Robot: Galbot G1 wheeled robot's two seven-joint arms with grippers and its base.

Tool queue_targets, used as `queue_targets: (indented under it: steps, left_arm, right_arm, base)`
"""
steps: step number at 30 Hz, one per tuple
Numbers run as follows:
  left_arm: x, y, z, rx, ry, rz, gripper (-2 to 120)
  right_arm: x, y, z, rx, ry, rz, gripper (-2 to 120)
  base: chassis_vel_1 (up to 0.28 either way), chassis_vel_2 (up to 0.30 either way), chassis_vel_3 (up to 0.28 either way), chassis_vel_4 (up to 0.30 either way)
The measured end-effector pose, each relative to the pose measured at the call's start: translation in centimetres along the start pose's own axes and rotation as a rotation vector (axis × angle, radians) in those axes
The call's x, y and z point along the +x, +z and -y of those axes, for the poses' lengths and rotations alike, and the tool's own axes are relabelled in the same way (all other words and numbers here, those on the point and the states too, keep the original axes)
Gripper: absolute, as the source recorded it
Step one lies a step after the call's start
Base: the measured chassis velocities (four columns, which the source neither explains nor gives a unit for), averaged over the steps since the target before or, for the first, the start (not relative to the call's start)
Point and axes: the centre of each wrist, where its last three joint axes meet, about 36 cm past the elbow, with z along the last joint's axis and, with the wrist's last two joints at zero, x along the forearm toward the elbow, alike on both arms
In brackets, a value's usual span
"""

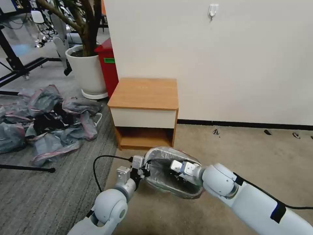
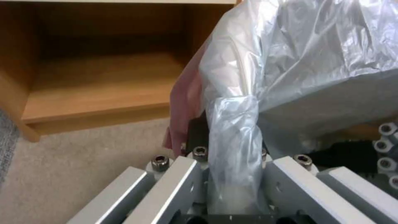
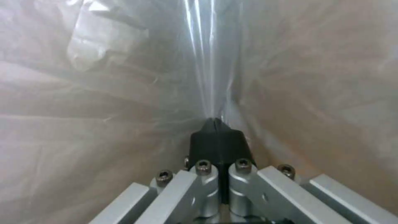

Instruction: Pick up the garbage bag from the table and place it over the trash can.

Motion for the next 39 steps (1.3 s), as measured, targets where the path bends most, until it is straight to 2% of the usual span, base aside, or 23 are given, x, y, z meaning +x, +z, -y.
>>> queue_targets:
  steps: [26,39]
  left_arm:
    - [-0.3,0.2,0.1,-0.003,0.001,0.000,3]
    - [-0.2,0.5,0.2,0.001,-0.003,-0.003,3]
  right_arm:
    - [-2.7,0.3,0.1,-0.028,0.029,-0.032,0]
    - [-3.6,0.6,-0.5,-0.034,0.043,-0.048,0]
  base:
    - [0.000,0.000,0.000,0.000]
    - [0.000,0.000,0.000,0.000]
